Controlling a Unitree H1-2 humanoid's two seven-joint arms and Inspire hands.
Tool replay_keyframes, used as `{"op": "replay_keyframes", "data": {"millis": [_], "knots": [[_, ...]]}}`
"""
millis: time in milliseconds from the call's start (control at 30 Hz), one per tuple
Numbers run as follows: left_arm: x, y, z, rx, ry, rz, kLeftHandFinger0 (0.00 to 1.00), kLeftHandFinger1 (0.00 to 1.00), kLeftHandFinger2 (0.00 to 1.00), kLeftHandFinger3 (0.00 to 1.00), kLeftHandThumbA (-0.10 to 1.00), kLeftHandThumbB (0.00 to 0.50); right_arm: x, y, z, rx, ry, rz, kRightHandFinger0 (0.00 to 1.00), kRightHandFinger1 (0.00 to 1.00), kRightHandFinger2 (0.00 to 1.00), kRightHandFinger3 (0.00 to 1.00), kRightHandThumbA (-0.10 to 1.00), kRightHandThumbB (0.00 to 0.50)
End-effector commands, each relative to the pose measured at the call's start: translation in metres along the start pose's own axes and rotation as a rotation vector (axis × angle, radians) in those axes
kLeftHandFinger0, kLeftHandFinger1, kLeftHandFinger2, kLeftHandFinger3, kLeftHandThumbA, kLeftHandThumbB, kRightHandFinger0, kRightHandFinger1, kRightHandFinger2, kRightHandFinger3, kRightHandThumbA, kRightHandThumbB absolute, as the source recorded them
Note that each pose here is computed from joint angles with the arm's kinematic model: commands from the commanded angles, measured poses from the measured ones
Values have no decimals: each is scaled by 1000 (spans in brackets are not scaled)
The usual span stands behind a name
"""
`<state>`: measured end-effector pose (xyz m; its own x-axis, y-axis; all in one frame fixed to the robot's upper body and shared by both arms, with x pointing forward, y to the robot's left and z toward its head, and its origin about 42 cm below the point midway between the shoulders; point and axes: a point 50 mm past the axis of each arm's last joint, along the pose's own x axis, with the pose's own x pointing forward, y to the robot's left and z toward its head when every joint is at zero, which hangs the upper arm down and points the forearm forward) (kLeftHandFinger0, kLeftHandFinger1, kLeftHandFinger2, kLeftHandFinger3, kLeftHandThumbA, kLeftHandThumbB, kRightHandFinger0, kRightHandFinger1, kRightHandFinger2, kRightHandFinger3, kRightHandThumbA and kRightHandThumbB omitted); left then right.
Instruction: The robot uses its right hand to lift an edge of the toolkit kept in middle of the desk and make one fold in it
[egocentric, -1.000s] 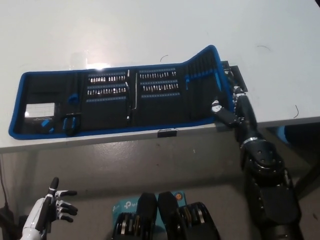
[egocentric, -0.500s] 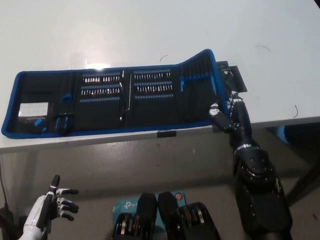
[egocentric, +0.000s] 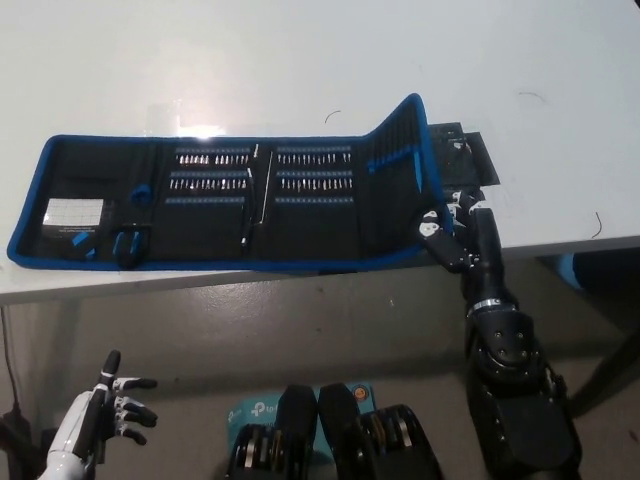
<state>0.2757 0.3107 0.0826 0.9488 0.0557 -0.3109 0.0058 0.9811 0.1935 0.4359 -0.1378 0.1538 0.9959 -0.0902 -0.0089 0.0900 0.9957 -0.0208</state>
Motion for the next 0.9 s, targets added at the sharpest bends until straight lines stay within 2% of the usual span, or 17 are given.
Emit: {"op": "replay_keyframes", "data": {"millis": [0, 100, 300, 367, 400, 433, 467, 500, 533, 567, 600, 633, 700, 733, 767, 800, 867], "knots": [[2, 5, 8, 30, -36, -12, 383, 420, 357, 561, 1000, 500, 9, 1, 28, 13, -119, -44, 0, 0, 165, 176, -100, 67], [3, 5, 9, 29, -36, -18, 382, 420, 375, 581, 1000, 500, 12, 3, 36, -48, -138, -36, 0, 25, 251, 189, -100, 68], [3, 8, 9, 31, -28, -15, 396, 422, 358, 583, 1000, 500, 24, 19, 87, -247, -244, 19, 0, 0, 173, 227, -100, 119], [4, 8, 9, 33, -32, -18, 358, 402, 347, 553, 1000, 500, 32, 33, 122, -360, -291, 88, 0, 43, 238, 135, -100, 81], [4, 8, 10, 35, -31, -17, 355, 401, 347, 549, 1000, 500, 35, 39, 131, -405, -320, 124, 1, 136, 400, 125, -100, 67], [4, 8, 11, 36, -32, -18, 353, 402, 347, 548, 1000, 500, 36, 42, 135, -431, -330, 138, 0, 93, 337, 101, -100, 65], [4, 8, 11, 37, -33, -18, 353, 403, 349, 548, 1000, 500, 39, 47, 140, -464, -340, 154, 0, 80, 323, 88, -100, 64], [3, 7, 13, 38, -33, -20, 387, 416, 351, 549, 1000, 500, 40, 68, 155, -593, -386, 217, 0, 3, 159, 64, -100, 84], [3, 7, 13, 38, -30, -20, 394, 417, 351, 549, 1000, 500, 39, 75, 159, -639, -405, 245, 0, 0, 60, 64, -100, 90], [5, 6, 13, 39, -35, -20, 395, 413, 345, 538, 1000, 500, 38, 82, 163, -721, -404, 272, 0, 0, 39, 164, -100, 93], [5, 6, 13, 42, -35, -21, 395, 412, 354, 543, 1000, 500, 37, 90, 163, -778, -420, 295, 0, 0, 44, 206, -100, 118], [6, 5, 14, 42, -34, -24, 392, 411, 360, 546, 1000, 500, 35, 97, 161, -833, -447, 325, 0, 0, 17, 242, -100, 176], [8, 3, 16, 47, -35, -29, 391, 412, 370, 555, 1000, 500, 33, 104, 158, -938, -460, 377, 0, 0, 24, 282, -100, 183], [8, 3, 17, 54, -43, -31, 388, 406, 372, 546, 1000, 500, 30, 114, 145, -1080, -445, 439, 0, 0, 56, 296, -100, 259], [9, 2, 18, 59, -49, -36, 388, 410, 364, 548, 1000, 500, 27, 114, 134, -1141, -487, 465, 0, 0, 64, 279, -100, 262], [10, 3, 19, 56, -52, -42, 391, 415, 354, 548, 1000, 500, 25, 113, 122, -1184, -488, 484, 0, 0, 109, 311, -100, 297], [11, 3, 21, 57, -55, -44, 393, 415, 348, 547, 1000, 500, 20, 109, 99, -1290, -448, 532, 0, 37, 189, 394, -100, 293]]}}
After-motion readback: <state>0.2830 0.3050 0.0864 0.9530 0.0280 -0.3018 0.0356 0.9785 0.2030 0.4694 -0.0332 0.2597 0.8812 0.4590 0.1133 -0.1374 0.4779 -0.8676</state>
